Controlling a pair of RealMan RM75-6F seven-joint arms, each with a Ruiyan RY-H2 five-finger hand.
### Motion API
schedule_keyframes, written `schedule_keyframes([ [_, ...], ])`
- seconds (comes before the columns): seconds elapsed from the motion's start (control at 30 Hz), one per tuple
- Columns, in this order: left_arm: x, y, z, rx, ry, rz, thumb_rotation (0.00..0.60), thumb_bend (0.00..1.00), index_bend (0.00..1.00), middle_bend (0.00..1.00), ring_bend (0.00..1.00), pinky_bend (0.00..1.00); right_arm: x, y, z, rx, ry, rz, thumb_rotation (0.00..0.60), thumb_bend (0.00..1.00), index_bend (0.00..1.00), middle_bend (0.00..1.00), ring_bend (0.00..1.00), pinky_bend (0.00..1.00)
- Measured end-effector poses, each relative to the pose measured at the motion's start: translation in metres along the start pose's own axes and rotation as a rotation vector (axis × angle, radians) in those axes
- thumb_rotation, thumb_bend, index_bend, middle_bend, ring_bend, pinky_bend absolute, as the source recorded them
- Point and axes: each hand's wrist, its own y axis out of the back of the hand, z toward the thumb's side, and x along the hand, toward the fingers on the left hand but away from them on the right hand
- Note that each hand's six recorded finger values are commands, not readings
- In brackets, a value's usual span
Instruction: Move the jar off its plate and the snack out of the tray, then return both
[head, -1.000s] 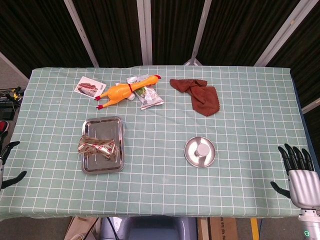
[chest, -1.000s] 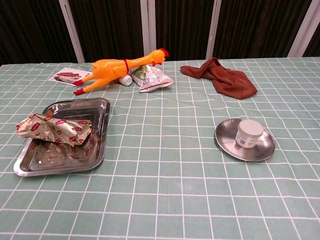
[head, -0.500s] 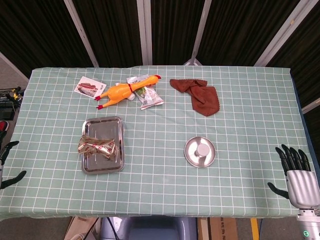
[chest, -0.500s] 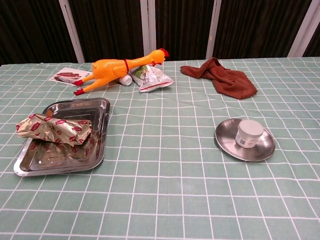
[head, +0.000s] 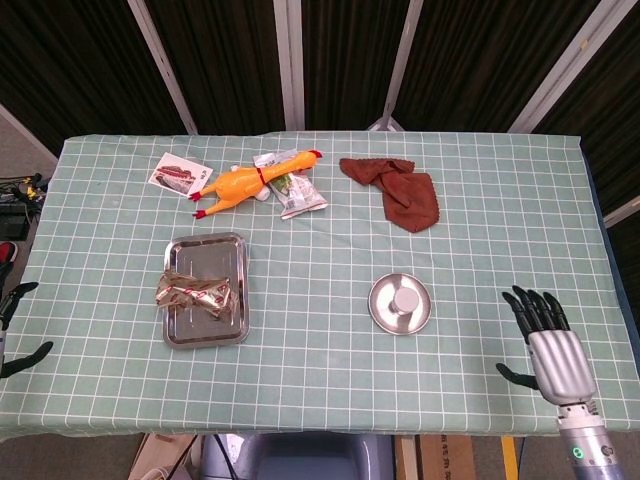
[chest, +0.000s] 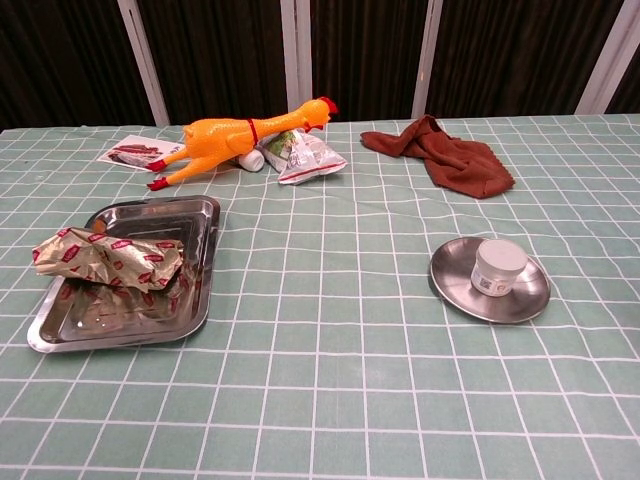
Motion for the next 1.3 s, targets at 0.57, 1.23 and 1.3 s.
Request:
schedule_keyframes([
  [0.57,0.001,0.002,-0.003,-0.002,0.009,0.006,0.600,0.10,0.22,0.01,0.00,0.03,-0.069,-0.035,0.075,-0.030,0.057,0.179,0.600,0.09,0.10,0.07,0.06,0.00],
  [1.23,0.002,0.006,-0.007,-0.001,0.036,0.023,0.600,0.10,0.22,0.01,0.00,0.03,-0.121,-0.087,0.093,-0.005,0.032,0.261,0.600,0.09,0.19,0.20,0.21,0.00],
  [1.3,0.002,0.006,-0.008,-0.001,0.037,0.024,0.600,0.10,0.22,0.01,0.00,0.03,-0.124,-0.089,0.094,-0.008,0.029,0.259,0.600,0.09,0.20,0.21,0.22,0.00],
])
